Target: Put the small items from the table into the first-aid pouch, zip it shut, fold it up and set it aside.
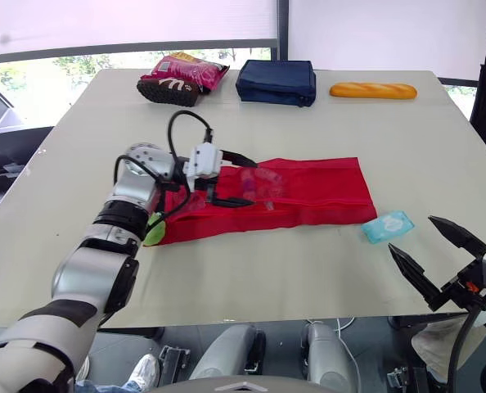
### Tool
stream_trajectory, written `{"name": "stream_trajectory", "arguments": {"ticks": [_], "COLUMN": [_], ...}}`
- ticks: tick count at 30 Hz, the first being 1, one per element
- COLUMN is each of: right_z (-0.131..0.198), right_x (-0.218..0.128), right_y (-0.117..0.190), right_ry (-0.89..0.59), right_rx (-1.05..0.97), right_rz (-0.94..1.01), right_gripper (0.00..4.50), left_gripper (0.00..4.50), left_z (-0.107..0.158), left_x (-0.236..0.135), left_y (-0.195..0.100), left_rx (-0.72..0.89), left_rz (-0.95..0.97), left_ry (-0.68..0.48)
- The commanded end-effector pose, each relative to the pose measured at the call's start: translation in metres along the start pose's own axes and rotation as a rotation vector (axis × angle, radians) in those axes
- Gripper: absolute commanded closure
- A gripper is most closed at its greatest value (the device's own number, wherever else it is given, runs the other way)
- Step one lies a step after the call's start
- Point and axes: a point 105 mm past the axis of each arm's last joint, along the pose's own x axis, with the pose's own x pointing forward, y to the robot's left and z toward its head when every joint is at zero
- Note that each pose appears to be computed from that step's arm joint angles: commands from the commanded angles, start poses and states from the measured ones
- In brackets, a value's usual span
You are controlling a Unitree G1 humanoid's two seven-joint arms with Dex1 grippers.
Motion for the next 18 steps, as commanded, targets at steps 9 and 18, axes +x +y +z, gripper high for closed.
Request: {"name": "stream_trajectory", "arguments": {"ticks": [9, 18], "right_z": [0.008, 0.007], "right_x": [-0.002, -0.015], "right_y": [0.004, 0.010], "right_ry": [-0.014, 0.015], "right_rx": [-0.040, -0.029], "right_rz": [-0.010, -0.020], "right_gripper": [0.00, 0.00], "left_gripper": [1.84, 4.46], "left_z": [-0.010, -0.033], "left_x": [0.046, 0.008], "left_y": [-0.003, -0.001], "left_rx": [0.124, -0.031], "left_rz": [0.029, 0.102], "left_ry": [0.122, 0.145]}}
